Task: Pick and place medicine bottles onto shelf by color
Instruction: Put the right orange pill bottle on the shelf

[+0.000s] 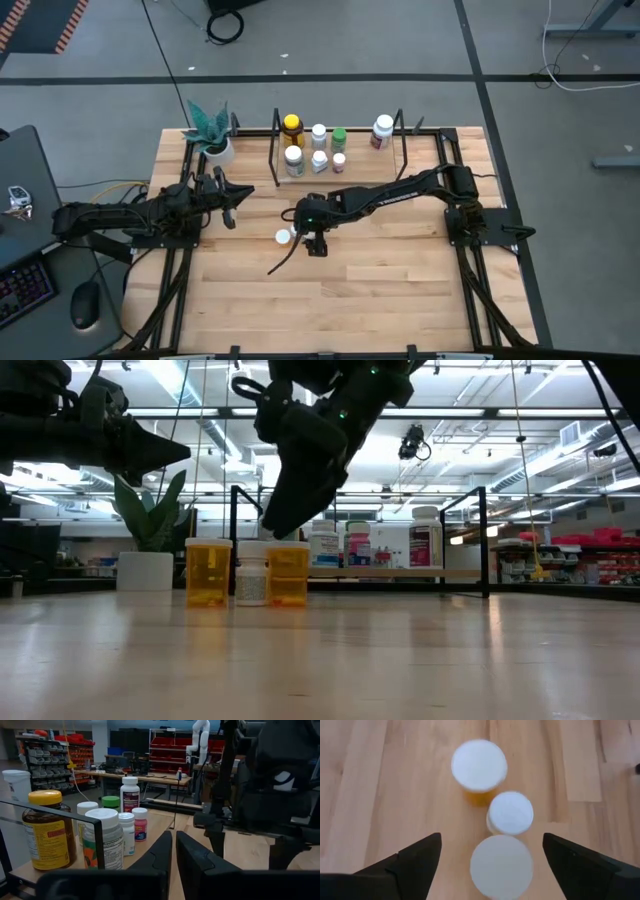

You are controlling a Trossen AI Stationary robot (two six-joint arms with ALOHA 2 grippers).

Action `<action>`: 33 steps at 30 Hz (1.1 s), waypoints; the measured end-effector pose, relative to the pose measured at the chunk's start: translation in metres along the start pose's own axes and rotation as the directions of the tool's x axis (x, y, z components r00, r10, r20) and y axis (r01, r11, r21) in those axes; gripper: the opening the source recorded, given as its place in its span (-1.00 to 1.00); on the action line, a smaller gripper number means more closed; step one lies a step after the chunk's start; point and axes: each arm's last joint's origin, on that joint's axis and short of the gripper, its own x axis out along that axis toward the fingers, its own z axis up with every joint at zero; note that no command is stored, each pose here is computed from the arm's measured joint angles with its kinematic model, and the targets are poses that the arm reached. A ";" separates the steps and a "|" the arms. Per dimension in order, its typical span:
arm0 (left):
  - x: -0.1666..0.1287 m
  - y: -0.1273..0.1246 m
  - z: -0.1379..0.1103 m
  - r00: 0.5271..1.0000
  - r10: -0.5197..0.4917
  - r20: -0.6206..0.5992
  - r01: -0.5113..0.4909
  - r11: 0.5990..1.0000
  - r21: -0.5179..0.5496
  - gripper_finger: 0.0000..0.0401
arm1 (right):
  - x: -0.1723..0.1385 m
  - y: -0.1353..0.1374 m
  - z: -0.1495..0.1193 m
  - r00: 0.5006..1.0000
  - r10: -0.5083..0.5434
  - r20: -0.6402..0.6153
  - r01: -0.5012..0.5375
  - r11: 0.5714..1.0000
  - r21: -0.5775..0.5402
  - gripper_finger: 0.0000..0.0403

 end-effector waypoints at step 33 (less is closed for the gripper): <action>0.000 0.000 0.000 1.000 0.001 0.000 -0.001 1.000 0.000 -0.81 | 0.018 -0.007 -0.013 0.994 -0.040 -0.102 0.041 0.999 0.007 0.75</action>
